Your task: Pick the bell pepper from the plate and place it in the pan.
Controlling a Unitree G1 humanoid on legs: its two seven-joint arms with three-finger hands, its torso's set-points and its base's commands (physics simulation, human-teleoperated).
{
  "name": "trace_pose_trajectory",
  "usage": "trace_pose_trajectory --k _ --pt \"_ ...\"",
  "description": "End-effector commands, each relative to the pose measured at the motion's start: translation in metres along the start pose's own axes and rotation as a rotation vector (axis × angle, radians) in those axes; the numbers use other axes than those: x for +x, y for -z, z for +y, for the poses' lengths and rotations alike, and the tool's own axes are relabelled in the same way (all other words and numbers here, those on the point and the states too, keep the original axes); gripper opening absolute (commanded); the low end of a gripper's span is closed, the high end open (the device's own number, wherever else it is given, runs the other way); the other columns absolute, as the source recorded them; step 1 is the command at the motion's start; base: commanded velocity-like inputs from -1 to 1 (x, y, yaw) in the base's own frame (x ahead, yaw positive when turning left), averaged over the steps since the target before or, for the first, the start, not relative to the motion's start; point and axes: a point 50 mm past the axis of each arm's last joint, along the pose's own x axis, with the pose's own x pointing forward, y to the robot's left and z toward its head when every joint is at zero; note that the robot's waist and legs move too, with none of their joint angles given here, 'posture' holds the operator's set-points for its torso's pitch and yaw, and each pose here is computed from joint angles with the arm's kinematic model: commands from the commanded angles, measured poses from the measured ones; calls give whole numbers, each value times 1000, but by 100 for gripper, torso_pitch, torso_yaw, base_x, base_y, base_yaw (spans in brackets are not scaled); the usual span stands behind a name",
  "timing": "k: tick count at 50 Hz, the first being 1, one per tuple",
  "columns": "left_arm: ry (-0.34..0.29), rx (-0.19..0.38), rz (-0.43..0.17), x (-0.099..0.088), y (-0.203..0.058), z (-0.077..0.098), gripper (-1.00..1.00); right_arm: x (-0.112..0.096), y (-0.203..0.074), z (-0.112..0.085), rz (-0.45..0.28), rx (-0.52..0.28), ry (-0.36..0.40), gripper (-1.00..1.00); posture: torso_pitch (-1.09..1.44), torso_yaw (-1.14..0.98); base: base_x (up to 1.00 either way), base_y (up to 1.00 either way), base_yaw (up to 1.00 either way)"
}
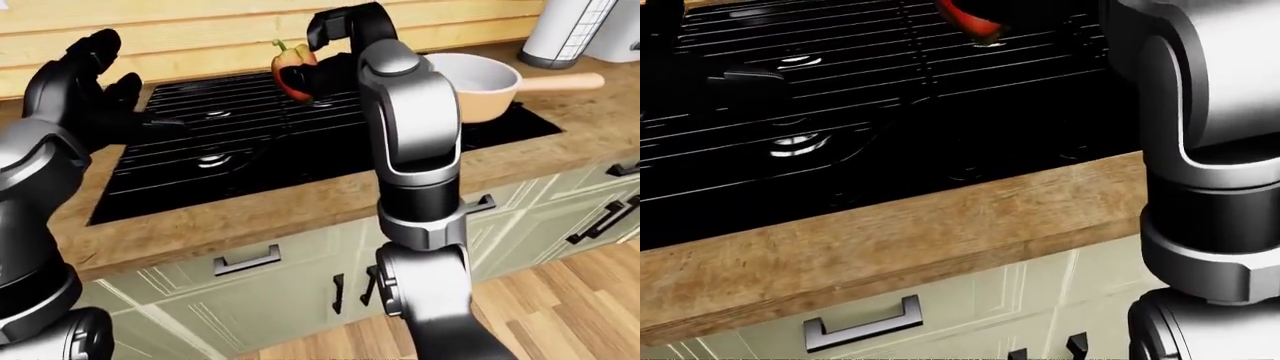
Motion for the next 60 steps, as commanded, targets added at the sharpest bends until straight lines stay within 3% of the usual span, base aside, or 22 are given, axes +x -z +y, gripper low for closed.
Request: trace_pose_trajectory --k 1,44,52,60 --pt "-27 3 -95 -4 -18 4 100 -9 -25 0 -120 -2 -8 -100 0 0 0 -45 0" --pt "-22 0 -98 -2 -19 1 100 -10 -35 -5 -134 -5 1 -100 0 0 0 -45 0" --pt "-23 1 -105 0 -24 2 100 -12 -55 -13 -170 4 17 -100 0 0 0 -36 0" --pt "-24 -1 -99 -1 -19 2 100 -12 -53 -15 -171 4 27 -100 0 0 0 0 0"
